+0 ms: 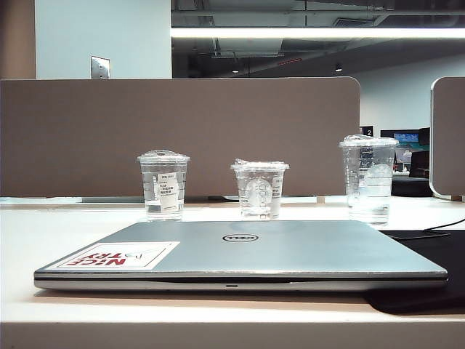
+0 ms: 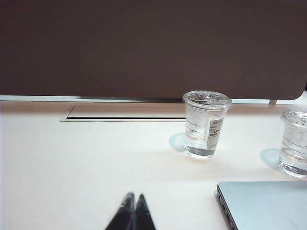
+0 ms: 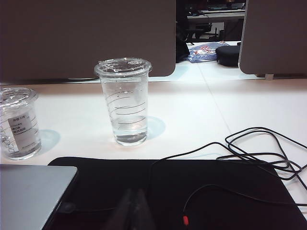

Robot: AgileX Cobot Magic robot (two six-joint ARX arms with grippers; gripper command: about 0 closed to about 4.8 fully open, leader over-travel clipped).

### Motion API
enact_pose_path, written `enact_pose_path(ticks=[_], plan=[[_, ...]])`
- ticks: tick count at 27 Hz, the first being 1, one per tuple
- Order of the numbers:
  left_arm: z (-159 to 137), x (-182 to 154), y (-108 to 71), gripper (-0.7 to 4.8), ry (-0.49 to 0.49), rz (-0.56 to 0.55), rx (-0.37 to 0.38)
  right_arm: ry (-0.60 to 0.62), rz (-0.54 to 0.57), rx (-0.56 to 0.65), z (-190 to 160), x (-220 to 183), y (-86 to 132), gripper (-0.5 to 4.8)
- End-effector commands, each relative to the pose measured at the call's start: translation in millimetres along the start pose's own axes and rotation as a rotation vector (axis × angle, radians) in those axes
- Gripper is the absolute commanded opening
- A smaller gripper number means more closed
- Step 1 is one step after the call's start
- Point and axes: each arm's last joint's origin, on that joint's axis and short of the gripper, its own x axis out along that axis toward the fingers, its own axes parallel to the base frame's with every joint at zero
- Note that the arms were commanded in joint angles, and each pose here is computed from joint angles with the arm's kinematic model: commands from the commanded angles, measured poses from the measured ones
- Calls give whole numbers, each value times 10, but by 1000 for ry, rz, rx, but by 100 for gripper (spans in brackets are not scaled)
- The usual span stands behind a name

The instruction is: Pick up the coffee cup on the middle and place it on the left side of the laptop.

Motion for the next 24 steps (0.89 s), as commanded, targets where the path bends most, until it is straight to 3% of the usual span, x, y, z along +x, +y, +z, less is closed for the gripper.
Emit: enact_pose_path(ticks=[1, 13, 24], plan=[[21, -1, -1, -5, -13, -1, 0, -12, 0, 0, 2, 1, -1, -5], [21, -1, -1, -5, -13, -1, 0, -6, 32, 0, -3, 4, 30, -5], [28, -1, -3, -5, -20, -5, -2, 160, 273, -15, -142, 56, 287, -5]])
